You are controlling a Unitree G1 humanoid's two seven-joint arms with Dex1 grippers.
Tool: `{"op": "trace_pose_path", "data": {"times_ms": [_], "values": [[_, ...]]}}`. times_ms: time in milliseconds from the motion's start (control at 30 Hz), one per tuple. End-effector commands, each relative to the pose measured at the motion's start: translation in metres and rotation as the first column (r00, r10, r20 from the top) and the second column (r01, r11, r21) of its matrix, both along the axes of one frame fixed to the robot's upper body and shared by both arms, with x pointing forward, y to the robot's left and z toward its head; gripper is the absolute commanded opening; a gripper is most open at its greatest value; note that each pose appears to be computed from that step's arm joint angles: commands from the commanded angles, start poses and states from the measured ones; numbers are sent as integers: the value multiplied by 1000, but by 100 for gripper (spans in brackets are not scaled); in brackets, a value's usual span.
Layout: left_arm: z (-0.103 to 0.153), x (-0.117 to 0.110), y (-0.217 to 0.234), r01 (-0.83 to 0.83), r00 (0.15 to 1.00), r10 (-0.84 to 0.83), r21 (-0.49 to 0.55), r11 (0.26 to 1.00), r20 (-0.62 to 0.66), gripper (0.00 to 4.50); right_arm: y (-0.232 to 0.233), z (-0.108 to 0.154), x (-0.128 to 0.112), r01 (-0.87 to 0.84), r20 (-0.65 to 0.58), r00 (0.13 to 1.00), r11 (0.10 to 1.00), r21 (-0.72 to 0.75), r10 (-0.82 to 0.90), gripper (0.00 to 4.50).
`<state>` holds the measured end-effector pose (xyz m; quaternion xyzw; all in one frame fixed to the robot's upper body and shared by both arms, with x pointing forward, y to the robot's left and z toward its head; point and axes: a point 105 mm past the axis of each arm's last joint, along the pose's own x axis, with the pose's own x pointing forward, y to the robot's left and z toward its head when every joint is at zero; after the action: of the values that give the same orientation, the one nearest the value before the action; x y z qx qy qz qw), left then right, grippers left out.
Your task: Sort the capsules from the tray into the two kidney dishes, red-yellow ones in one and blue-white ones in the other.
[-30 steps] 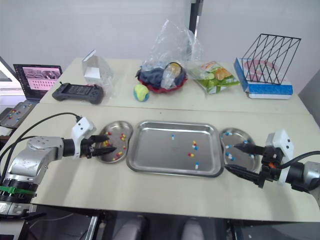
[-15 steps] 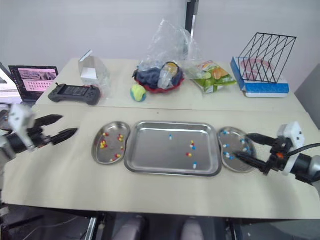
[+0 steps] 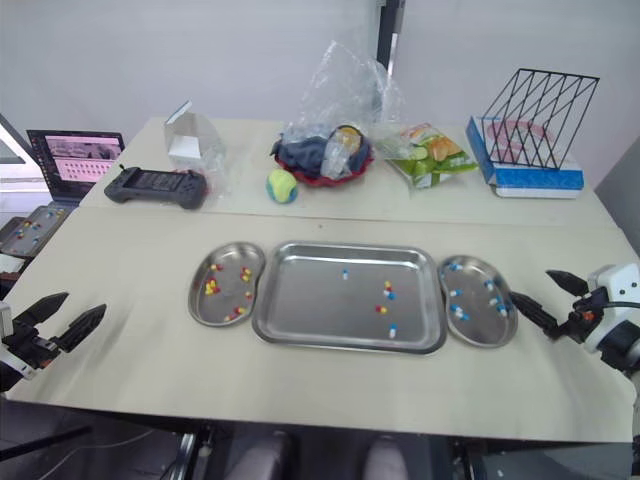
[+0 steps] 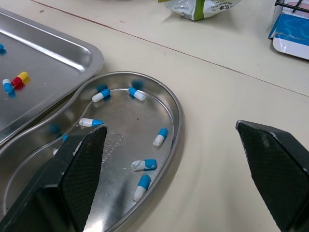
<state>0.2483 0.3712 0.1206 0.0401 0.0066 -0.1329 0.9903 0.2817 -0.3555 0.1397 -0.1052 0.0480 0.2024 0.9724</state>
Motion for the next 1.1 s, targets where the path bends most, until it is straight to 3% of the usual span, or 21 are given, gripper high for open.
{"op": "trace_pose_path", "data": {"times_ms": [33, 467, 767, 900, 1000, 1100], "values": [[12, -2, 2, -6, 999, 5, 17, 1000, 40, 446, -1, 11, 3, -3, 52, 999, 1000, -22, 4, 450], [26, -5, 0, 79, 996, -79, 14, 997, 46, 446, 2, 19, 7, -17, 58, 998, 1000, -22, 18, 450], [40, 0, -28, 257, 966, -256, -29, 966, 46, 446, 10, 23, 4, -36, 57, 998, 999, -25, 37, 450], [66, 2, -51, 378, 924, -370, -90, 921, 94, 446, 26, 29, 1, -95, 53, 994, 995, -11, 95, 450], [74, -1, -69, 458, 888, -454, -54, 887, 65, 446, 43, 33, -1, -146, 47, 988, 989, -1, 145, 450], [73, -4, -89, 527, 848, -529, 60, 848, 22, 446, 68, 37, -3, -224, 32, 974, 975, 4, 224, 450]]}}
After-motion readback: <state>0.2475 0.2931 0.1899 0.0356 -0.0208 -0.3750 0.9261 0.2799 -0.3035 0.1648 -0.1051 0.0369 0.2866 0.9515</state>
